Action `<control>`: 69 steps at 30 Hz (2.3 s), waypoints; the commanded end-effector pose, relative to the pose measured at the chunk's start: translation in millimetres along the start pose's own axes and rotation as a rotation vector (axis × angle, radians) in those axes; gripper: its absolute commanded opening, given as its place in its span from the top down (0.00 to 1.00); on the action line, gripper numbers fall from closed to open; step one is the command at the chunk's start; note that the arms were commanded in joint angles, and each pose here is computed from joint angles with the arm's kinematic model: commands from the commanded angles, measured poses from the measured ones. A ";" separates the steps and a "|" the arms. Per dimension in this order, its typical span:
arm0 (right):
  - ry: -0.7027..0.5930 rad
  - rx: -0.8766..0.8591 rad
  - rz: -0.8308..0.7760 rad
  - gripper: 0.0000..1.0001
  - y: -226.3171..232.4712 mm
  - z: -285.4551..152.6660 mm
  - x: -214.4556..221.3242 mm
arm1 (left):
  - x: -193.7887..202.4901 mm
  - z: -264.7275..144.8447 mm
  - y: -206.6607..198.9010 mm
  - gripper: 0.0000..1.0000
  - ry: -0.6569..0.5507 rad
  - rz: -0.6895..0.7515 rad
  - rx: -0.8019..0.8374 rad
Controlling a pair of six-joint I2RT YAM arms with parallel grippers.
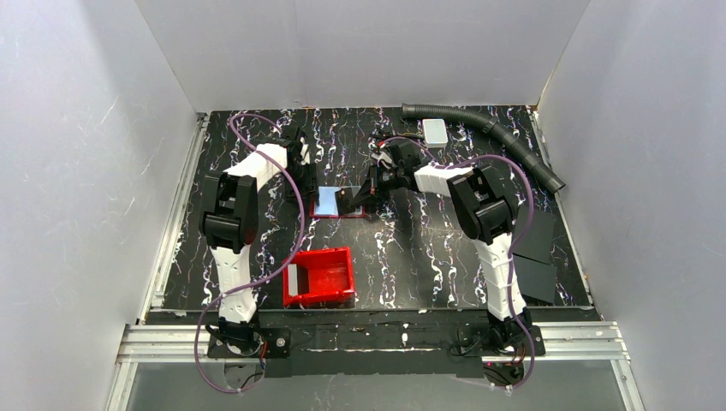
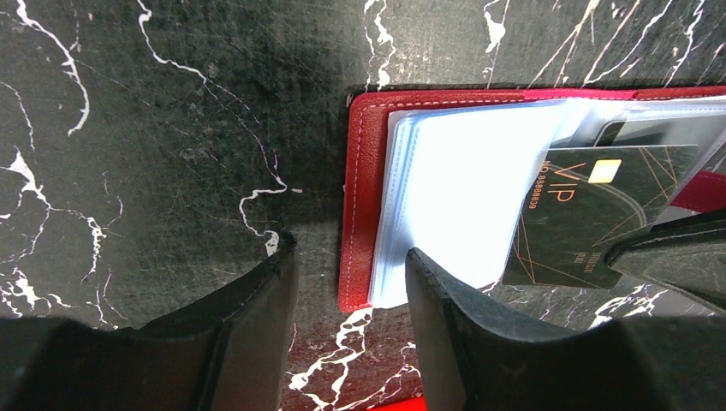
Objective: Put the credit cards into the card holder
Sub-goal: Insert the credit card into the card holder.
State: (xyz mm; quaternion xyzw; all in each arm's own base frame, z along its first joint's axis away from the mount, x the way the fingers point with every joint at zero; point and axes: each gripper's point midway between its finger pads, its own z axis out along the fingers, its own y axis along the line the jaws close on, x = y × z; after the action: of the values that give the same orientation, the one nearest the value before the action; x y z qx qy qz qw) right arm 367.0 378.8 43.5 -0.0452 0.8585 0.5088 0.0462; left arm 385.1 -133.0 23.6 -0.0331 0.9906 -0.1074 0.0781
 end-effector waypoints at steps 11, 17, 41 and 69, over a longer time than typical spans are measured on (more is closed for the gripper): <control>-0.021 -0.034 0.001 0.99 7.1 8.3 -9.1 | 13.5 7.2 -2.0 0.56 0.059 0.016 -0.016; -0.036 -0.053 -0.006 0.99 8.4 12.2 -13.5 | 14.2 7.4 -4.0 0.59 0.062 0.022 -0.010; -0.087 -0.102 -0.008 0.99 12.5 26.3 -16.8 | 15.4 5.6 -10.8 0.67 0.062 0.037 0.010; -0.086 -0.041 -0.093 0.91 12.0 59.0 -10.2 | 13.4 -2.1 -12.1 0.66 0.040 0.050 0.007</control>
State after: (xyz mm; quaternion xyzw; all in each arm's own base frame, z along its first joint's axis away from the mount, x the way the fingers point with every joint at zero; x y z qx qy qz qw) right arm 375.9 431.8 38.6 -0.0466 0.8280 0.5512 0.0917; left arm 379.4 -139.4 22.1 -0.0207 0.9917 -0.1076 0.0676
